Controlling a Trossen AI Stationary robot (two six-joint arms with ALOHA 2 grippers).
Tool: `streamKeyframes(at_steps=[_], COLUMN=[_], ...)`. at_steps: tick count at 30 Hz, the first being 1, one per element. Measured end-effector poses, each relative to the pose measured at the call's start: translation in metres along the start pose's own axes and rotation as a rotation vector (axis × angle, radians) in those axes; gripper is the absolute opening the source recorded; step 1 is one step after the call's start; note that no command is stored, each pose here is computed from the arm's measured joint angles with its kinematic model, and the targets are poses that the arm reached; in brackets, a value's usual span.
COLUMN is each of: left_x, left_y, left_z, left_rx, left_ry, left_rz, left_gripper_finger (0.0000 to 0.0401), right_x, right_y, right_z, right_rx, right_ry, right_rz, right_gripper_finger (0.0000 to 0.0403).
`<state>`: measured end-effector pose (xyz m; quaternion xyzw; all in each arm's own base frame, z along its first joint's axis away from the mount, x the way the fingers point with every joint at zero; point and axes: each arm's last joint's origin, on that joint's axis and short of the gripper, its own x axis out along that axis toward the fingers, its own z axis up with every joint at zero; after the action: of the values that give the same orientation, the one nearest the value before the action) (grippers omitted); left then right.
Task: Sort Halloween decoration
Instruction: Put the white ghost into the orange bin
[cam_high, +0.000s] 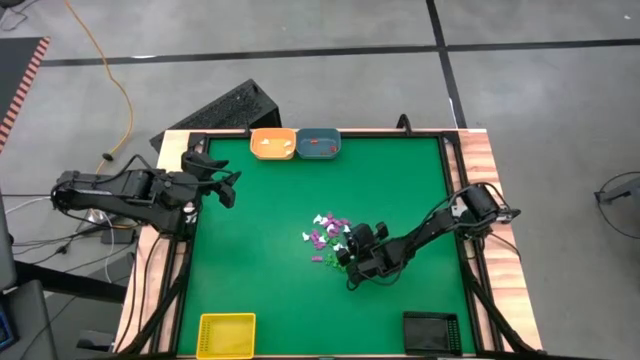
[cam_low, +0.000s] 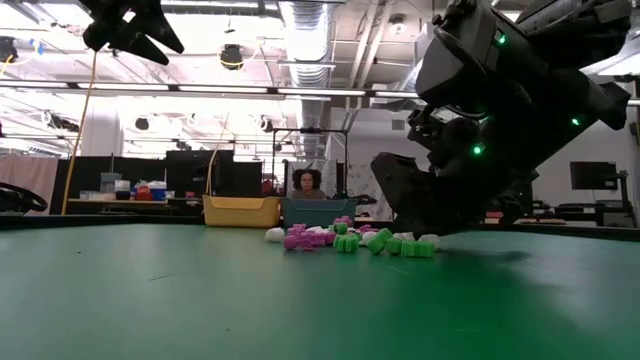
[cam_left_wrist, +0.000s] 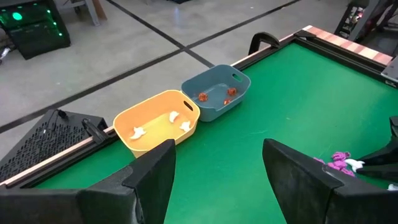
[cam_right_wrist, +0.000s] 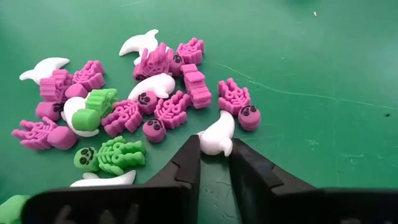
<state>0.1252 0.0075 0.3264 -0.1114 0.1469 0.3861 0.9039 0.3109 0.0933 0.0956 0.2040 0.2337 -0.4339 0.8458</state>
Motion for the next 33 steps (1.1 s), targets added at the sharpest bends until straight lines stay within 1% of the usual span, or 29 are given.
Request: streamKeyframes(at_steps=[4, 18, 23, 25, 29, 33], left_x=[0.000, 0.000, 0.000, 0.000, 0.000, 0.000], left_y=[0.000, 0.000, 0.000, 0.000, 0.000, 0.001], left_z=[0.000, 0.000, 0.000, 0.000, -0.001, -0.001], left_rx=[-0.012, -0.012, -0.012, -0.012, -0.001, 0.003], left_ry=[0.000, -0.001, -0.001, -0.001, 0.004, 0.008], left_rz=[0.000, 0.001, 0.001, 0.001, 0.005, 0.007], left_gripper_finger=[0.0231, 0.0231, 0.0231, 0.0231, 0.0231, 0.0231], right_x=[0.000, 0.000, -0.004, -0.006, -0.008, -0.012], right_y=[0.000, 0.000, 0.005, 0.008, 0.015, 0.025], right_z=[0.000, -0.003, 0.000, 0.001, 0.005, 0.014], right_rx=[0.000, 0.002, 0.011, 0.012, -0.034, -0.098], right_ry=[0.001, 0.024, 0.017, -0.013, -0.029, -0.022], right_rz=[0.001, 0.008, 0.023, 0.024, 0.038, 0.068], right_gripper_finger=[0.0059, 0.0002, 0.0001, 0.0001, 0.0003, 0.0023])
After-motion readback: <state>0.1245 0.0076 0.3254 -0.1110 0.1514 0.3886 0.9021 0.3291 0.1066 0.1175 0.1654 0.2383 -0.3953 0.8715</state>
